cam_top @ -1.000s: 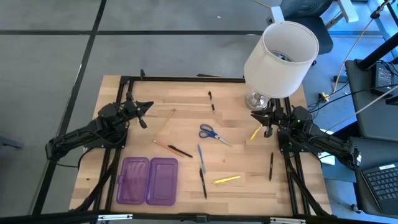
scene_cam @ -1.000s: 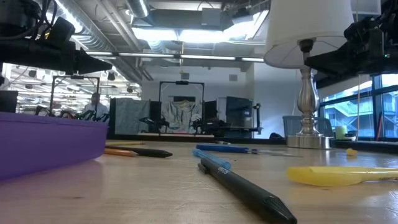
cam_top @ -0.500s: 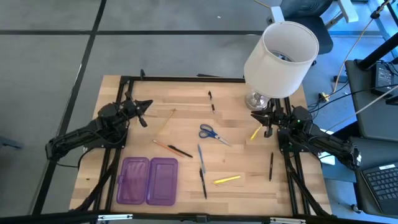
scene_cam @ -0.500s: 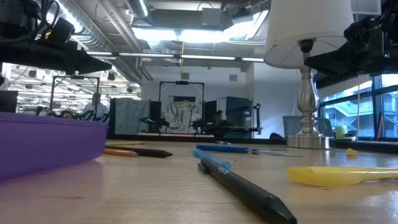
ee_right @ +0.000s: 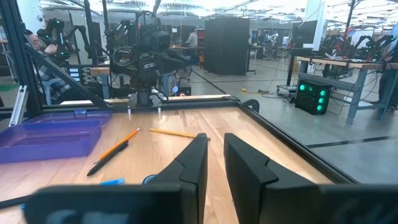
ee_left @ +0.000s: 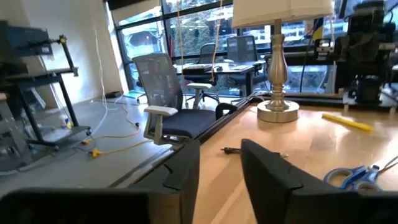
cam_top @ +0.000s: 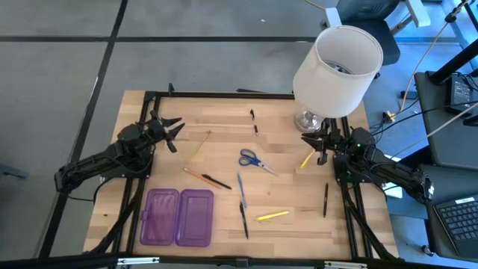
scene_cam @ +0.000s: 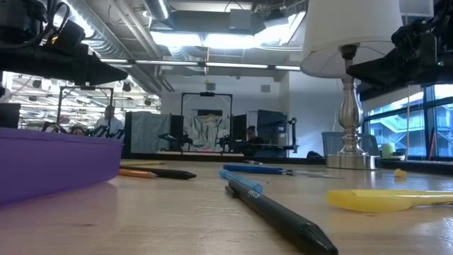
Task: Pick & place school supplies into a supply box
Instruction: Put the yellow pencil into the violet box
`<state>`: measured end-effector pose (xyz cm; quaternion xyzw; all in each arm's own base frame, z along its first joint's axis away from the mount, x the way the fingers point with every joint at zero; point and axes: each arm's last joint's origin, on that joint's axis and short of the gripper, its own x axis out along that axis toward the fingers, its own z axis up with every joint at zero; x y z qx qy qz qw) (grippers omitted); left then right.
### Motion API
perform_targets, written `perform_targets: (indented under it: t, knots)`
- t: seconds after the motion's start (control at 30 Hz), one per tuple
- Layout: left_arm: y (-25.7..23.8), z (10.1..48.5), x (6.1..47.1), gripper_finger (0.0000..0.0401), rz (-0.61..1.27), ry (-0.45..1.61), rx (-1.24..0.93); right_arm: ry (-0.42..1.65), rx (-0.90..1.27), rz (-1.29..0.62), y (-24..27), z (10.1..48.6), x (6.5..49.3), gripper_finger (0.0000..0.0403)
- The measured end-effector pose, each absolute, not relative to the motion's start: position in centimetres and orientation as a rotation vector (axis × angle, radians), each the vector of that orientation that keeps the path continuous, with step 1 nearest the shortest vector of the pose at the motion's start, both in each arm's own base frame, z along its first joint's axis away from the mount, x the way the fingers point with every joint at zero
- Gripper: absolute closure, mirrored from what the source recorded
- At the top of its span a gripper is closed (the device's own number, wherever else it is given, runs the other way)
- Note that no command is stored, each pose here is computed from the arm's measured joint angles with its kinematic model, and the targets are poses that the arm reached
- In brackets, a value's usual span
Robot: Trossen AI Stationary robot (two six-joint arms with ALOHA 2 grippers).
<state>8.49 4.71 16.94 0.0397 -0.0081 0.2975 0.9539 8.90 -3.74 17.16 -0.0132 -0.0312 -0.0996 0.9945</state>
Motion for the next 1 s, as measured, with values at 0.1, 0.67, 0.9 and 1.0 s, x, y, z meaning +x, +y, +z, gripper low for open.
perform_targets:
  t: [0.1, 0.67, 0.9, 1.0]
  knots:
    - [4.7, 16.9, 8.5, 0.0265, 0.602, -0.037, 0.016, -0.063, -0.026, -0.2, -3.7, 17.2, 8.9, 0.0343]
    - [6.5, 20.7, 11.9, 0.0288, 0.644, 0.115, -0.247, -0.063, -0.03, -0.311, -4.0, 17.2, 8.8, 0.0343]
    - [8.5, 21.7, 16.3, 0.0296, 0.604, 0.435, -0.314, -0.063, -0.024, -0.368, -4.2, 17.2, 8.8, 0.0343]
    - [9.2, 21.7, 18.0, 0.0296, 0.569, 0.503, -0.373, -0.063, -0.024, -0.368, -4.2, 17.2, 8.8, 0.0343]
